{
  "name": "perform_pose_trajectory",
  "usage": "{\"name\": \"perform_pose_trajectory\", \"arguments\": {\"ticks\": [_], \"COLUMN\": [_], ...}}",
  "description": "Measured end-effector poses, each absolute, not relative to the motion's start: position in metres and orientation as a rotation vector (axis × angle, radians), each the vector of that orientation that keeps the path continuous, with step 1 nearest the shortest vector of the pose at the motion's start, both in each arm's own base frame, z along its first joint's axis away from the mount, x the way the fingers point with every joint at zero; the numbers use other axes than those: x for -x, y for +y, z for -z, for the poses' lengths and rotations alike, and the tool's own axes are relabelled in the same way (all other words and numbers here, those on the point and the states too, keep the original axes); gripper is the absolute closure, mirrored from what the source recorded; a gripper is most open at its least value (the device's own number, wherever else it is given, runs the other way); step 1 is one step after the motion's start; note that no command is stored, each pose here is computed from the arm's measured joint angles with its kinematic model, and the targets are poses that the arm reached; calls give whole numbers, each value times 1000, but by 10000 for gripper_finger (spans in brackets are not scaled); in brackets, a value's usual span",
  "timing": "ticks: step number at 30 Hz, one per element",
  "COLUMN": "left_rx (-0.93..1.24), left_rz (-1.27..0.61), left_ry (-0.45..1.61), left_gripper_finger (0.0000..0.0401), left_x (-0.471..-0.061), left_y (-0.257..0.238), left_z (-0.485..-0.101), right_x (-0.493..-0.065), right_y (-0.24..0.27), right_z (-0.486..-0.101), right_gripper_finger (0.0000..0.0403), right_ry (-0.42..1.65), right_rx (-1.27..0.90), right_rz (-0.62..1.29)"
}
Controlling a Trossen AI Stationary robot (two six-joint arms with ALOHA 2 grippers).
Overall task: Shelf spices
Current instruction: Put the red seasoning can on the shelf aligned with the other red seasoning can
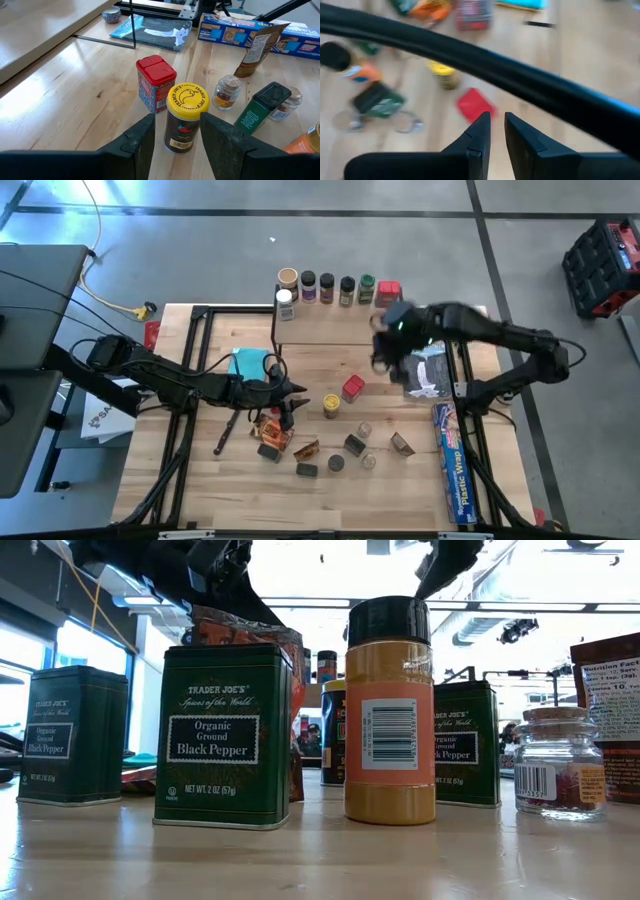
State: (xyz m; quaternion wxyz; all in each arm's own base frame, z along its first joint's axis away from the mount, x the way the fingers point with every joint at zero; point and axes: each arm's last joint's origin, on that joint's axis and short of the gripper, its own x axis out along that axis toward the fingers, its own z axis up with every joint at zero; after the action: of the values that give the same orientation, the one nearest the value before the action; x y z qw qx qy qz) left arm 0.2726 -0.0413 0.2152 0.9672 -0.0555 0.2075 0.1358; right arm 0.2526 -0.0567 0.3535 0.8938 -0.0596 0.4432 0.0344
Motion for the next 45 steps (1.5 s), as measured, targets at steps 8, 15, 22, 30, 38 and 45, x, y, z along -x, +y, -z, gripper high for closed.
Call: {"name": "perform_pose_trajectory", "arguments": {"ticks": [8, 15, 22, 30, 38, 45], "left_rx": [112, 115, 126, 127, 130, 131], "left_rz": [-275, -274, -270, -270, -261, -260], "left_ry": [419, 410, 380, 378, 381, 381], "left_gripper_finger": [250, 250, 250, 250, 250, 250], "left_x": [-273, -273, -274, -274, -274, -274], "left_y": [-41, -41, -42, -42, -42, -42], "left_z": [-215, -216, -219, -219, -219, -219], "right_x": [-271, -278, -305, -336, -348, -351], "right_y": [-12, -18, -23, -28, -32, -39], "right_z": [-293, -283, -265, -249, -228, -216], "right_gripper_finger": [341, 270, 168, 113, 111, 111], "right_ry": [899, 933, 1062, 1191, 1282, 1331], "right_rx": [240, 235, 286, 441, 602, 637], "right_rz": [-158, -172, -280, -325, -377, -390]}}
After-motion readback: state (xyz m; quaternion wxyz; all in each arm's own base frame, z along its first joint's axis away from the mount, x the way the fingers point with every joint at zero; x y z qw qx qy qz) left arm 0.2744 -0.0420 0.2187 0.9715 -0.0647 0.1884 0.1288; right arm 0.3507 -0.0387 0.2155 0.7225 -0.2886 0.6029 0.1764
